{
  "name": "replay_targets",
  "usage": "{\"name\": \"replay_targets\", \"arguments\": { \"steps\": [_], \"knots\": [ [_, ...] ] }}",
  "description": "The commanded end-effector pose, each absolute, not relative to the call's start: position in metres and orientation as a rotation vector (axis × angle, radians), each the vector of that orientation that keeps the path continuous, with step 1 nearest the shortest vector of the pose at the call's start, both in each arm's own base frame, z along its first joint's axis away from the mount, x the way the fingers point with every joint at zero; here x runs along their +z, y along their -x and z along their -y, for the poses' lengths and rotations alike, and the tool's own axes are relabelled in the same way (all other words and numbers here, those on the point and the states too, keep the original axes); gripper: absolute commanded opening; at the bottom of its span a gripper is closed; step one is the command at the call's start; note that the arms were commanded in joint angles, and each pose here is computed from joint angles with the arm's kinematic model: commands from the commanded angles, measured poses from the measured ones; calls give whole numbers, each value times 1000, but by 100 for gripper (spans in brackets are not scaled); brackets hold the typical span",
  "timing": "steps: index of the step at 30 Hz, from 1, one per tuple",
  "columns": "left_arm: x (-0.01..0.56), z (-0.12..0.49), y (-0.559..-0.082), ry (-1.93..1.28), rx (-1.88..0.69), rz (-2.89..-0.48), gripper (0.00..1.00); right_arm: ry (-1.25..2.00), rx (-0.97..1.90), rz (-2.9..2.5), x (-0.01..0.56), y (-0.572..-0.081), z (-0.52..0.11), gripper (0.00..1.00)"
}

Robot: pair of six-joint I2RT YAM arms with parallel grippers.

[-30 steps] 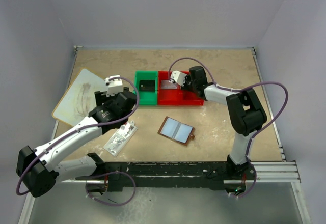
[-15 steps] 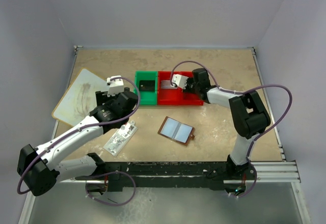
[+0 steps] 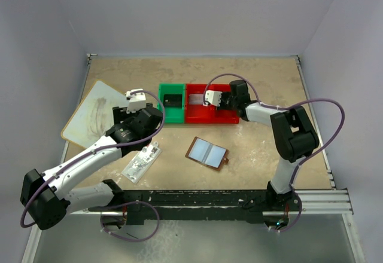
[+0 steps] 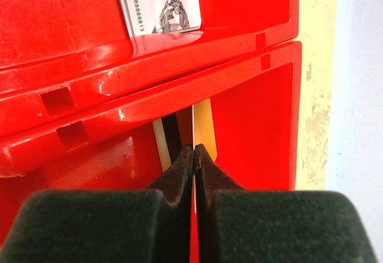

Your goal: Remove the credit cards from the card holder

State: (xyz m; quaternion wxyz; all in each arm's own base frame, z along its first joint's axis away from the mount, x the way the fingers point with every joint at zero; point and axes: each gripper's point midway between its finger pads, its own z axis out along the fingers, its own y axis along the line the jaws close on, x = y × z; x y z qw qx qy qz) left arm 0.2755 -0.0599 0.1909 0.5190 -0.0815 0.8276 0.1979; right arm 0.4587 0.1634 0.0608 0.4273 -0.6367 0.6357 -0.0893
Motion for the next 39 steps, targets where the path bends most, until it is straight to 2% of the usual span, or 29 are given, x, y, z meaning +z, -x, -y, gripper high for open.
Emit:
{"name": "replay_targets", "arguments": {
  "steps": [1, 7, 13, 17, 23, 24, 26, 27, 34, 39],
  "knots": [
    [208, 59, -280, 223, 471, -1947, 83, 1618, -216, -1510, 64, -467, -171, 0],
    [207, 60, -281, 216, 479, -1952, 83, 1614, -209, -1536, 55, -467, -170, 2],
    [207, 59, -281, 216, 482, -1953, 83, 1551, -187, -1532, 64, -465, -170, 9],
    [206, 60, -281, 215, 484, -1954, 83, 1568, -96, -1563, 61, -458, -170, 8],
    [206, 59, -281, 217, 481, -1953, 82, 1539, -41, -1601, 64, -458, -164, 13],
    [207, 60, -281, 217, 480, -1953, 82, 1529, -29, -1601, 66, -458, -164, 16],
    [206, 60, -281, 215, 480, -1955, 82, 1529, -6, -1611, 67, -457, -164, 32],
    [206, 60, -281, 214, 480, -1956, 82, 1539, 1, -1611, 67, -457, -165, 34],
    [206, 60, -281, 210, 483, -1958, 82, 1505, -46, -1636, 73, -464, -158, 35],
    [206, 61, -281, 210, 473, -1960, 82, 1379, -76, -1607, 112, -471, -158, 37]
  ]
}}
